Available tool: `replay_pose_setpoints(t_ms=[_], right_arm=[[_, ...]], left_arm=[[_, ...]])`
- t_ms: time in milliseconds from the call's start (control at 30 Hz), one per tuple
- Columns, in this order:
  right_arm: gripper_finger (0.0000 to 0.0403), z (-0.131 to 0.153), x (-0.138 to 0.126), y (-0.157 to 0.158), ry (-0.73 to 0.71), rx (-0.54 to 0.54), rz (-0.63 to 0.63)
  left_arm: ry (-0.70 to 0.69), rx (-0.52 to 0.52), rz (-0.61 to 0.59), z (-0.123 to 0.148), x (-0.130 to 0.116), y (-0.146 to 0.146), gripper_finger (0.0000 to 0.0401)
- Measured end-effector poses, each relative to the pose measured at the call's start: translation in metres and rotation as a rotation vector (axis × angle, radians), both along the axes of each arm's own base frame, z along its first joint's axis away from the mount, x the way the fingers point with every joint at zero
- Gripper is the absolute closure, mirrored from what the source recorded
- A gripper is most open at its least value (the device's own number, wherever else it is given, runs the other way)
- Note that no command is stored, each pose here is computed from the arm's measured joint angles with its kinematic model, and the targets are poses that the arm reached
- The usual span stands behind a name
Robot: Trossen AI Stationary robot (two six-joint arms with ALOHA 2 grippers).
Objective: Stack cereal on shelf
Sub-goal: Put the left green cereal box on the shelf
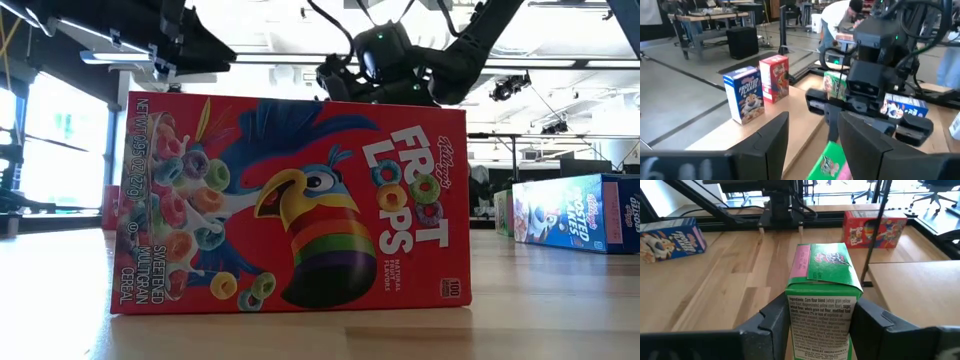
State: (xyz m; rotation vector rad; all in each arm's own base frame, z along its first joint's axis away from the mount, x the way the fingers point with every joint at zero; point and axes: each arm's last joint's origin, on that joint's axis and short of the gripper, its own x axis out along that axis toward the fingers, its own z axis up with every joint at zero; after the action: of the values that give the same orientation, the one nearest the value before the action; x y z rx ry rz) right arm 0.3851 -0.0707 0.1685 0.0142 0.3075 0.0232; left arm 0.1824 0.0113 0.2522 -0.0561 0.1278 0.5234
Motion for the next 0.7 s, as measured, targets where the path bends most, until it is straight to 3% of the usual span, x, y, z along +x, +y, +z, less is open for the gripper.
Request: replay_pose_setpoints(t_ms=[133,367,567,700], right_arm=[[0.0241,-0.002,-0.001,-0.004,0.024,-0.002,-0.009],[0.0174,-0.003,-0.002,-0.006,0.039,-0.015,-0.055],[0.0156,0.0,-0.002,-0.006,0.024,-0.035,-0.057],[0.0155,0.017,-0.006,-0.004,-0.015,-0.078,-0.043]], left_arm=[[-0.008,-0.016,-0.021,-0.001,0.002,-0.001,0.0242],[0.052,-0.075,-0.139,0.007,0.007,-0.004,0.026],[0.124,-0.039,-0.137,0.029,0.015,-0.004,0.0313],[0.124,-0.047,-0.157,0.037,0.019,-0.005,0.0364]])
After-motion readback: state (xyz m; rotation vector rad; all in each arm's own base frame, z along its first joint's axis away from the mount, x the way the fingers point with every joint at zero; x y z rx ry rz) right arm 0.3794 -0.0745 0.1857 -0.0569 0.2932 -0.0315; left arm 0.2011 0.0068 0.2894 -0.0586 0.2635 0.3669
